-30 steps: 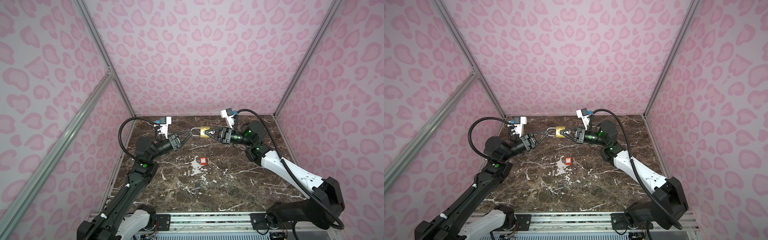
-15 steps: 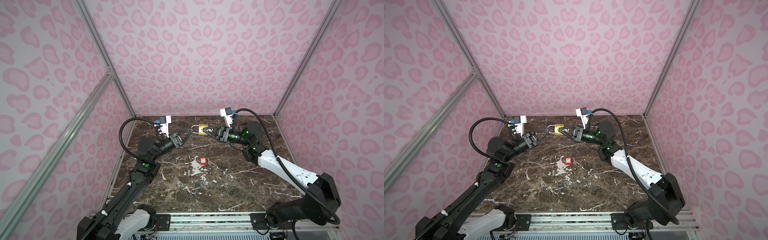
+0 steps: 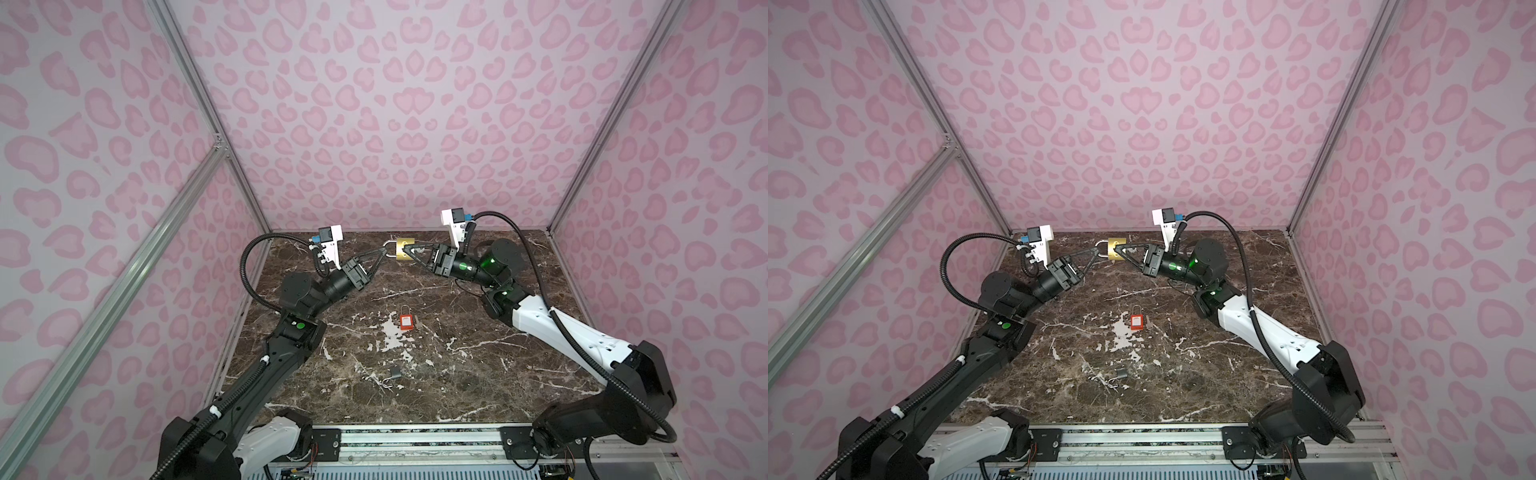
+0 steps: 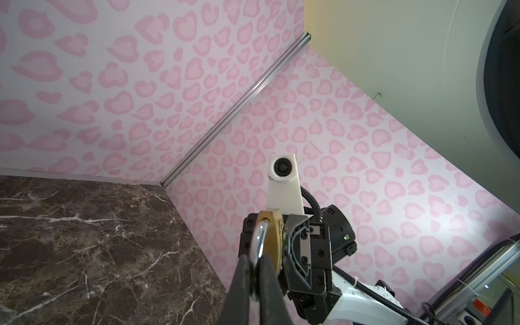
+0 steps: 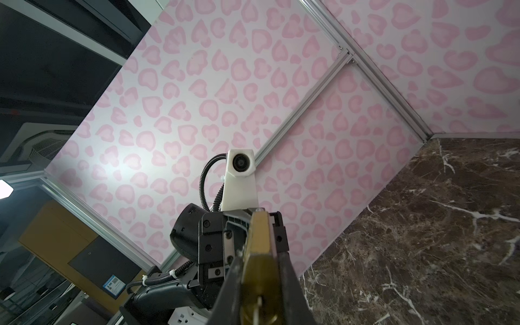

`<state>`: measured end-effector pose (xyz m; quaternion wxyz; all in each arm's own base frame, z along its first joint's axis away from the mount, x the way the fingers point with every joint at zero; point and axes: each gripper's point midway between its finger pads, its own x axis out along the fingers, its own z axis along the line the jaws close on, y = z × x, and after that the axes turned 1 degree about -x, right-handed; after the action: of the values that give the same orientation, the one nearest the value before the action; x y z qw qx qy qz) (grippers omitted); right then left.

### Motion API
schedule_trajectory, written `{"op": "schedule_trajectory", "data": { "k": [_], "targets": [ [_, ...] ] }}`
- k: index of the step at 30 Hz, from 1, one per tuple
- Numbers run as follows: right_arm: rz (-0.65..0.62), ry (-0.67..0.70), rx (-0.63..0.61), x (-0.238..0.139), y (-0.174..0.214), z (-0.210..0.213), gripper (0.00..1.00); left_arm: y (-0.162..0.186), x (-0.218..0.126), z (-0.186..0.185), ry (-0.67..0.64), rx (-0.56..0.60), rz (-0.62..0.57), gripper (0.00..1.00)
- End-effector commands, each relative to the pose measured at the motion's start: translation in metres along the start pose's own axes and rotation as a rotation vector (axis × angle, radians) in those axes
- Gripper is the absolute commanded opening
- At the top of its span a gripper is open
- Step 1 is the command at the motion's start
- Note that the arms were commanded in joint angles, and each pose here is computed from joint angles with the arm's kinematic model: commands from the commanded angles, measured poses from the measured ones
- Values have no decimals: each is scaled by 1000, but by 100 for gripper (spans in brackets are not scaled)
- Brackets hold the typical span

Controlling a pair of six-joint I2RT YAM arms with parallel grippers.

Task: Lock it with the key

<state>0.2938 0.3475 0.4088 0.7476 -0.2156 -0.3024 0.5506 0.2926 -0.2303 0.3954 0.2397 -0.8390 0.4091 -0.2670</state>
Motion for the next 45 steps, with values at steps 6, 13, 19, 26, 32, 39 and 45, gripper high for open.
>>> {"op": "schedule_trajectory", "data": {
  "k": [6,13,19,26,32,39,45],
  "targets": [
    [106,-77,-21,-25,13,22,0,30,-22,-17,62,-6,203,8],
    [74,-28,7,-30,16,8,0,26,-20,-17,69,2,193,44],
    [45,-91,42,-27,19,12,0,26,-18,-21,84,0,202,45],
    [71,-100,49,-14,26,10,0,26,-18,-20,81,2,196,23],
    [82,-90,41,-15,29,7,23,27,-18,-17,81,6,203,4],
    [62,-43,35,-32,22,-3,57,23,-17,-24,99,16,204,4],
    [58,20,12,-47,18,-13,56,23,-17,-25,103,10,210,4]
  ]
}}
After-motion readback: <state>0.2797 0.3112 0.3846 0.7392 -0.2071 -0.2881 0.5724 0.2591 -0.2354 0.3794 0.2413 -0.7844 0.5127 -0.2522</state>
